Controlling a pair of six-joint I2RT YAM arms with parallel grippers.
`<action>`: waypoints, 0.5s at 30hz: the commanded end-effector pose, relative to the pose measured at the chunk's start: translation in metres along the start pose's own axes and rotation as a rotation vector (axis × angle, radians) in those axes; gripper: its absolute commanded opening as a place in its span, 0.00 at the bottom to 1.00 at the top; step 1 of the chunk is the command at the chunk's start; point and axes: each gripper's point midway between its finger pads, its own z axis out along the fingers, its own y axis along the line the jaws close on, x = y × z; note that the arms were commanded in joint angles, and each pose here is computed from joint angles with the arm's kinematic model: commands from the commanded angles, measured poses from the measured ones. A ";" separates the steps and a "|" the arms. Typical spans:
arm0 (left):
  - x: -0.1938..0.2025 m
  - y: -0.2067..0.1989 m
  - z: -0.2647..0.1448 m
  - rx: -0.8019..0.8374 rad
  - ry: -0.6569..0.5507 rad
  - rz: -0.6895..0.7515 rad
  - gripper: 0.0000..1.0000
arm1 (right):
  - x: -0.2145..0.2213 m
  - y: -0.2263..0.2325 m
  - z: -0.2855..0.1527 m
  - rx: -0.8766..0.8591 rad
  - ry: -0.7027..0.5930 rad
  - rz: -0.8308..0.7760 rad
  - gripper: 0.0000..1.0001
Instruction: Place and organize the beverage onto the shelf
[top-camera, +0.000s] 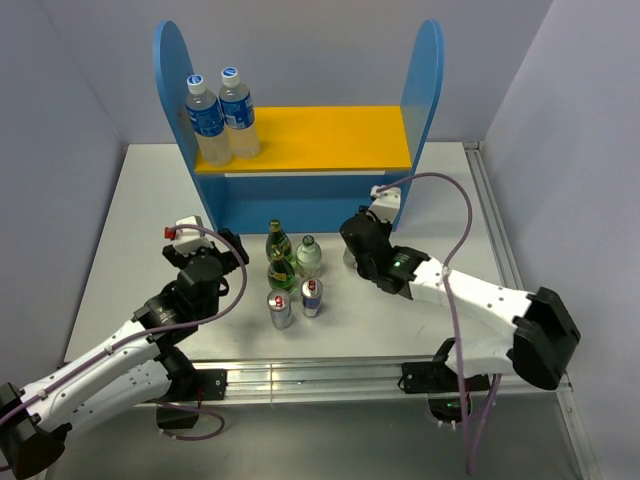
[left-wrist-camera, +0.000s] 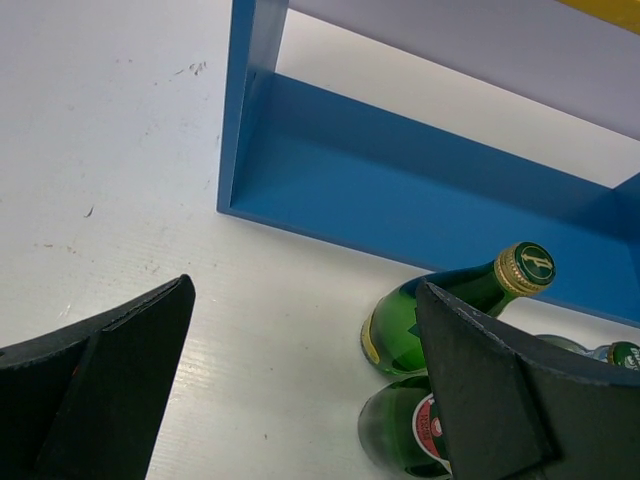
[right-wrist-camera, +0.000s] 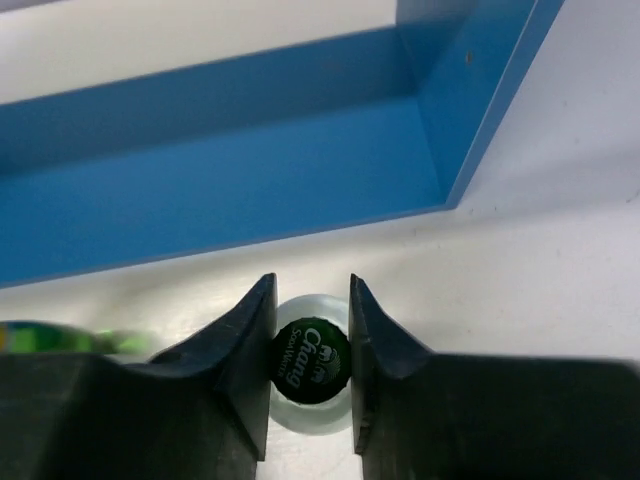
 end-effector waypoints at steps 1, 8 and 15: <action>-0.009 0.000 0.000 -0.006 -0.032 -0.048 0.99 | -0.097 0.002 -0.036 -0.045 -0.160 0.192 0.00; -0.010 0.000 0.000 -0.004 -0.036 -0.054 0.99 | -0.145 -0.006 -0.064 -0.076 -0.220 0.229 0.00; -0.010 0.001 0.000 -0.007 -0.037 -0.056 0.99 | -0.147 0.004 -0.061 -0.094 -0.222 0.206 0.00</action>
